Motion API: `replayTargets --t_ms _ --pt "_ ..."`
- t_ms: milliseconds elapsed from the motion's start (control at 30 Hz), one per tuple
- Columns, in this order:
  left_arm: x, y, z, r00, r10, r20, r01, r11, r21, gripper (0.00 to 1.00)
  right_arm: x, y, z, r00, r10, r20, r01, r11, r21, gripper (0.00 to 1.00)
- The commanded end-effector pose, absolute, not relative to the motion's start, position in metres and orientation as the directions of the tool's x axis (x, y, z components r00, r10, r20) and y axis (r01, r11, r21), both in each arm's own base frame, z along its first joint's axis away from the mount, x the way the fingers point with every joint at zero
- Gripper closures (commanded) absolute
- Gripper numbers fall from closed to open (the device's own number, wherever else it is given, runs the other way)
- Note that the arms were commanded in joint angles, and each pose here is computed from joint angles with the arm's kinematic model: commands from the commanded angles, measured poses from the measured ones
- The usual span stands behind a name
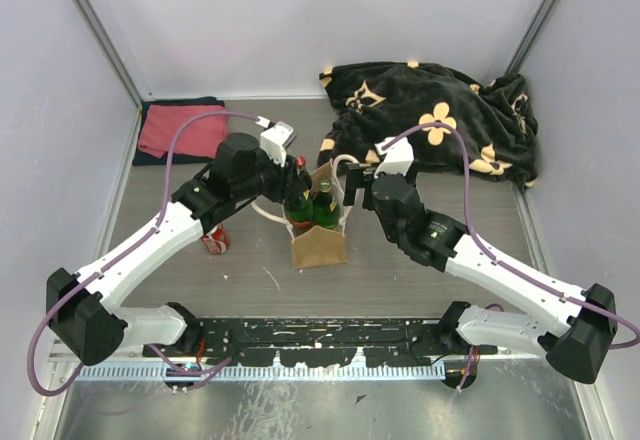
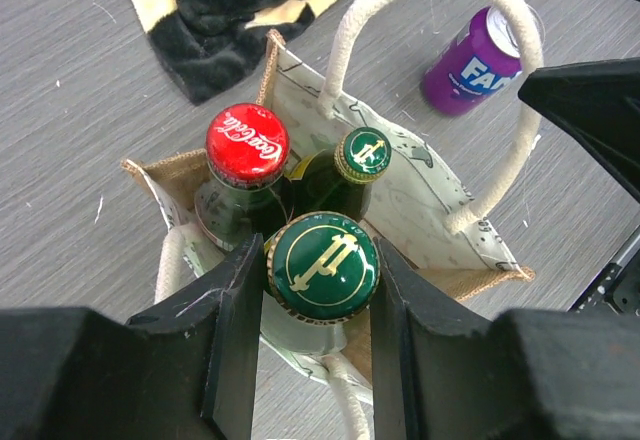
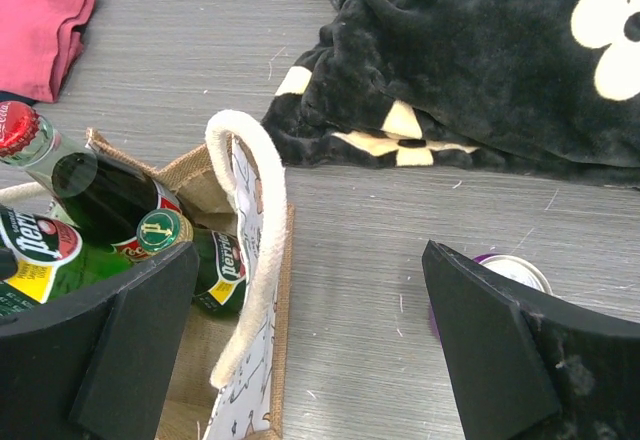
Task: Place the beverage into the canvas bag
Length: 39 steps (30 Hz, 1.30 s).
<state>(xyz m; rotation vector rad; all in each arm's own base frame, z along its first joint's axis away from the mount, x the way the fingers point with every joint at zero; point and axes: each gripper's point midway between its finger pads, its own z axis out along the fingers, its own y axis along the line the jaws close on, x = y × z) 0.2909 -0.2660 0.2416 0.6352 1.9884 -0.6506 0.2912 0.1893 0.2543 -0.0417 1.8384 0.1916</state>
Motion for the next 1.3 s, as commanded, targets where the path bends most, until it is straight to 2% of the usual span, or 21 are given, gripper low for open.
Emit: replayTargets --t_ms 0,800,1267 --pt "0.306 -0.274 0.283 -0.297 0.069 -0.952 0.679 0.716 -0.16 1.0 0.296 0.198 0.266 -0.246 0.142 -0.959 -0.134 0.975 0.179 0.0" --pt "0.306 -0.264 0.209 -0.391 0.083 -0.917 0.602 0.777 -0.186 1.0 0.3 0.217 0.255 -0.278 0.198 -0.94 -0.14 0.96 0.244 0.0" --pt "0.311 -0.273 0.181 -0.392 0.195 -0.899 0.615 0.782 -0.098 1.0 0.3 0.214 0.258 -0.263 0.196 -0.945 -0.127 0.964 0.235 0.0"
